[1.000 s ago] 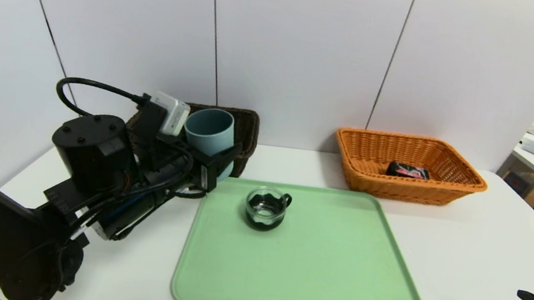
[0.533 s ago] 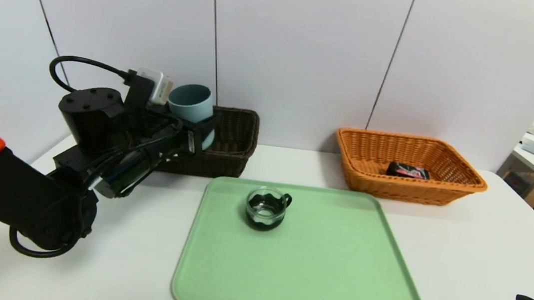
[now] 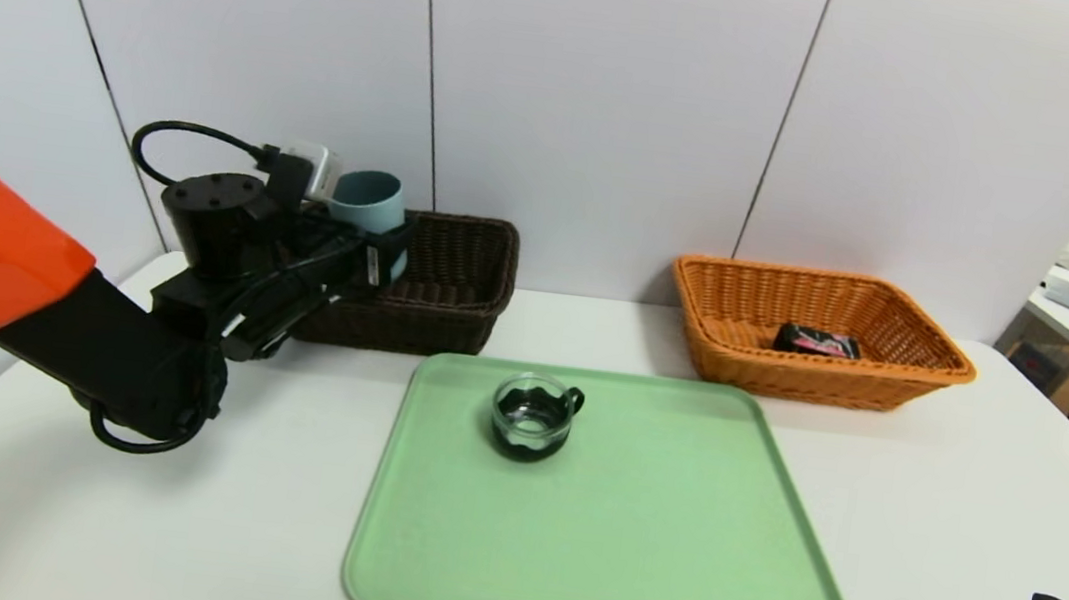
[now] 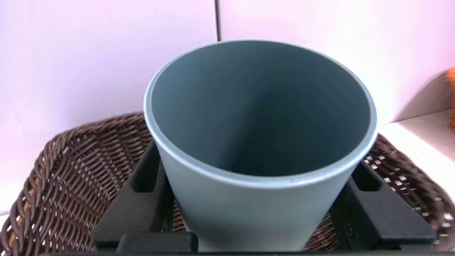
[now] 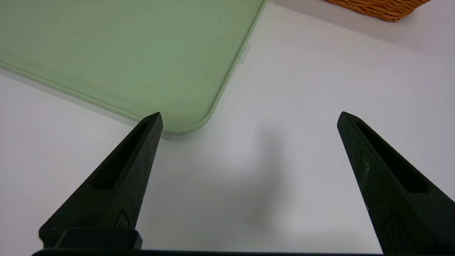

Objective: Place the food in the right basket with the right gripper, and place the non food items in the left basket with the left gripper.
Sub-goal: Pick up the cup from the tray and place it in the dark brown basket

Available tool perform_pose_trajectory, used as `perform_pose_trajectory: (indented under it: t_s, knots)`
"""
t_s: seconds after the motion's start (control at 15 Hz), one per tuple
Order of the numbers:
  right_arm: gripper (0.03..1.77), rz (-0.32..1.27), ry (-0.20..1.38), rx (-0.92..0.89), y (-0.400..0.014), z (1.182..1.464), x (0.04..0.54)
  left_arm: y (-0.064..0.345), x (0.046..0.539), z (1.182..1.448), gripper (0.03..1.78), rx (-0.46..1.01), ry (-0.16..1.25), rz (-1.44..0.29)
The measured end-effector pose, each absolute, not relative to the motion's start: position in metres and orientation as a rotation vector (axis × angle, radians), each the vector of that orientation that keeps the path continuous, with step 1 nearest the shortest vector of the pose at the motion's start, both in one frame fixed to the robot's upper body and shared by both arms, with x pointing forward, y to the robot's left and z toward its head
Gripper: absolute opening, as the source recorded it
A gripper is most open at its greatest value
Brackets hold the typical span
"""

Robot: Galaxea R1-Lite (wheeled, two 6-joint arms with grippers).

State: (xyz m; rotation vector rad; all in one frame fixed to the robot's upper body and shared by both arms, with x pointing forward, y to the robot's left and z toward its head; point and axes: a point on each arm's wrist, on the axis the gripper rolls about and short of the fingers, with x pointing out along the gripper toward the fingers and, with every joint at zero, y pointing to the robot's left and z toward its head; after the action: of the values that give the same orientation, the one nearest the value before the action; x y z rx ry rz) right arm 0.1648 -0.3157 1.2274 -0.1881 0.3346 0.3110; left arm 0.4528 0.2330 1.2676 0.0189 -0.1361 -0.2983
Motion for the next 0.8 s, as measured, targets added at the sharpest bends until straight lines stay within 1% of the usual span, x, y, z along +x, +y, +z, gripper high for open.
perform_pose_trajectory:
  t_s: [0.47, 0.67, 0.8]
  knots:
    - [1.69, 0.31, 0.337, -0.189, -0.316, 1.227, 0.165, 0.233, 0.465, 1.261, 1.15, 0.016, -0.111, -0.277]
    - [1.69, 0.312, 0.338, -0.189, -0.316, 1.227, 0.165, 0.233, 0.468, 1.26, 1.33, 0.01, -0.118, -0.28]
    - [1.69, 0.311, 0.338, -0.189, -0.316, 1.227, 0.165, 0.232, 0.469, 1.26, 1.42, 0.011, -0.119, -0.282]
